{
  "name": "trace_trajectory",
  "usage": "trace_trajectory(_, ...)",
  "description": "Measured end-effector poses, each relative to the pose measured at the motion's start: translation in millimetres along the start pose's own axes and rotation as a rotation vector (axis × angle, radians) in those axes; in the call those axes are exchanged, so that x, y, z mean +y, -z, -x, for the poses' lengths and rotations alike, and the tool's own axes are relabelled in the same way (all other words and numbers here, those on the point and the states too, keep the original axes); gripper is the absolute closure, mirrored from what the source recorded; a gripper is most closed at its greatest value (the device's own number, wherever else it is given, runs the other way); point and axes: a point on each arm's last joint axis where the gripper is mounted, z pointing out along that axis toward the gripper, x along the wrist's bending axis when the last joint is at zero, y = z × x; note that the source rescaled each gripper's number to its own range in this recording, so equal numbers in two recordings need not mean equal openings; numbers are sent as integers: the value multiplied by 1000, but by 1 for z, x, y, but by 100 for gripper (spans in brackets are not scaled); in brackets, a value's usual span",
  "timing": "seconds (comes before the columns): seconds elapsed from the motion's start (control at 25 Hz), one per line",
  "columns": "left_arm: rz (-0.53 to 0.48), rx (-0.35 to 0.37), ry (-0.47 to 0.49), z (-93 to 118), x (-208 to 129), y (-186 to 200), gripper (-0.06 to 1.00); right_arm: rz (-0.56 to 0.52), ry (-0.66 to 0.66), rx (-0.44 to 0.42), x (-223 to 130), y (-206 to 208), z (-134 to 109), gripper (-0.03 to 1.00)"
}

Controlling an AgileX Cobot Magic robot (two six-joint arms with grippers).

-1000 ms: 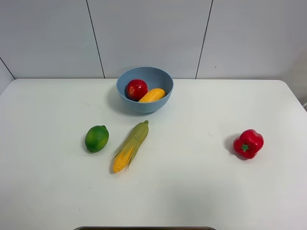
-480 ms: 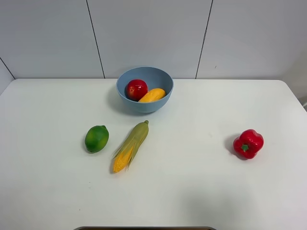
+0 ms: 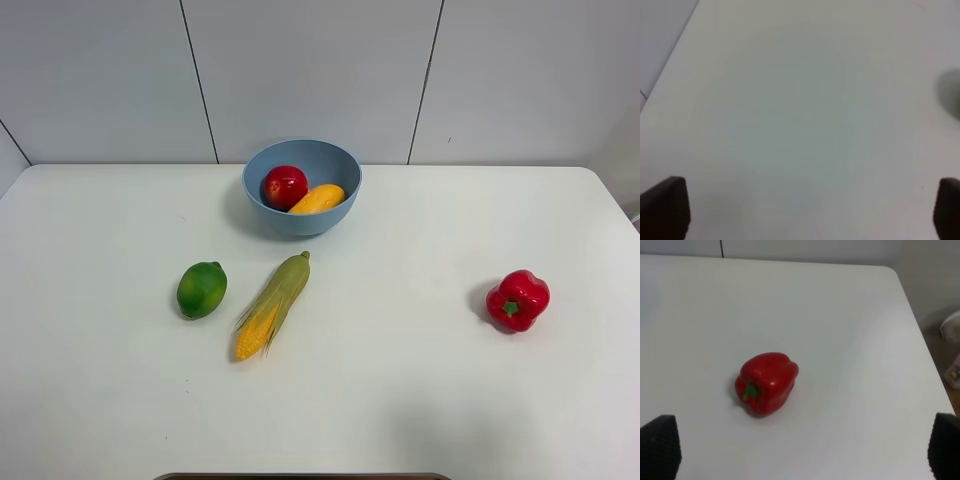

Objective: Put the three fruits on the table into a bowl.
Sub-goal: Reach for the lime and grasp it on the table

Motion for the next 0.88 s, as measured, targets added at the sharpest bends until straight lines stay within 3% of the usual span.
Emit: trace_trajectory(0.88,0,0,0,0,0,0,-6,-8,-21,-11,-2,-3,1,-3)
